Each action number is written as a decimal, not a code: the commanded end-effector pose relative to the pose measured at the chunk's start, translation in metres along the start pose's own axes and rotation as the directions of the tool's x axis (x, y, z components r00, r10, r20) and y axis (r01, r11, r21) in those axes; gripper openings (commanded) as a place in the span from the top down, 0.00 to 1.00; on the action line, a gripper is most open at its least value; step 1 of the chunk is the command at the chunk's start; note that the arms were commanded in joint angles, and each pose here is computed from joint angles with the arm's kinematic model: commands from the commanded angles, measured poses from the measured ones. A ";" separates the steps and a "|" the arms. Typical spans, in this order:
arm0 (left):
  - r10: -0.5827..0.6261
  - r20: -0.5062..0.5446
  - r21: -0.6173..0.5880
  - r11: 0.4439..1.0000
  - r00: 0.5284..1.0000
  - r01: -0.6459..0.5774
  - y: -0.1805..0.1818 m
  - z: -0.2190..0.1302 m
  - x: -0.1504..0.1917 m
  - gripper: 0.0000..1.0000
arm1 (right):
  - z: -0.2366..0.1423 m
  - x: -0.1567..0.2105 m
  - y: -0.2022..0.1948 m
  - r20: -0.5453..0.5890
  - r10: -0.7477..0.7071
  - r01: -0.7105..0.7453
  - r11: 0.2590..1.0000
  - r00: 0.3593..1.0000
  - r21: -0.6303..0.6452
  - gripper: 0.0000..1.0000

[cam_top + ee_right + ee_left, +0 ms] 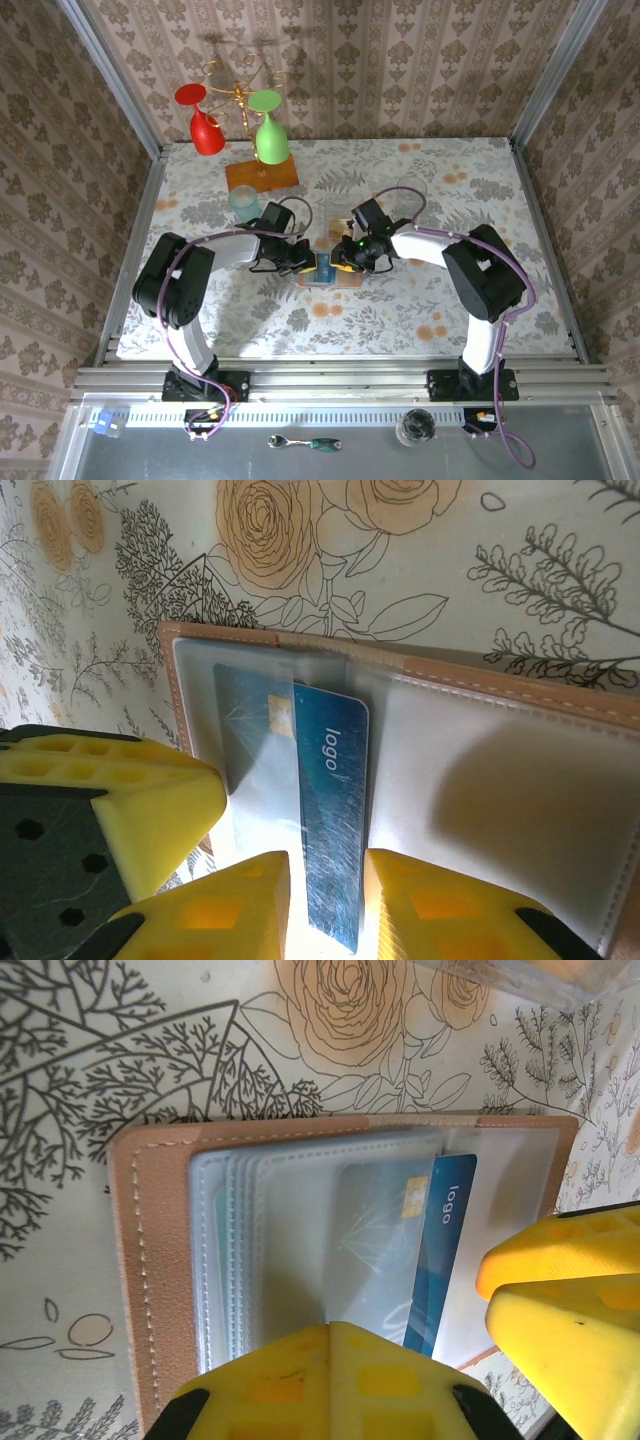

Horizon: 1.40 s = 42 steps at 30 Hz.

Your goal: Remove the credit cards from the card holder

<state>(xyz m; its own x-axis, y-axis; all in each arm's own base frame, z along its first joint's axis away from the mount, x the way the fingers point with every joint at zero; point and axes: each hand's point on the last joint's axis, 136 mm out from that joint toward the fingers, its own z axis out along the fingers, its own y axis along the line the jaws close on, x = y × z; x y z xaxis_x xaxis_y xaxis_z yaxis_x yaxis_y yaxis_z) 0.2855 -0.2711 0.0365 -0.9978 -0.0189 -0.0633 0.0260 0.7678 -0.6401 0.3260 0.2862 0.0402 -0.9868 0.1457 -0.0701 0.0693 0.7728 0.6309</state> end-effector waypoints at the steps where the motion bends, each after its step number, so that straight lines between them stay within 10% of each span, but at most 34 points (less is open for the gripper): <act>1: 0.018 0.009 -0.019 1.000 1.000 -0.018 0.002 -0.005 0.001 0.99 | 0.004 0.002 -0.002 -0.018 0.014 -0.014 1.000 1.000 -0.009 0.74; 42: -0.031 -0.037 -0.054 0.998 0.999 0.029 0.023 0.005 0.015 1.00 | 0.005 0.002 -0.009 -0.006 0.062 -0.062 0.996 0.998 -0.069 0.89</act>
<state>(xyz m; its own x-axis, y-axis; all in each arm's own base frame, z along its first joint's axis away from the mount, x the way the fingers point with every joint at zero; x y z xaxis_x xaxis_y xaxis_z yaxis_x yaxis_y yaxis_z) 0.2844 -0.2690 0.0327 -0.9977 -0.0222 -0.0637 0.0234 0.7716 -0.6356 0.3292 0.2918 0.0306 -0.9833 0.1785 -0.0367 0.1030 0.7108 0.6958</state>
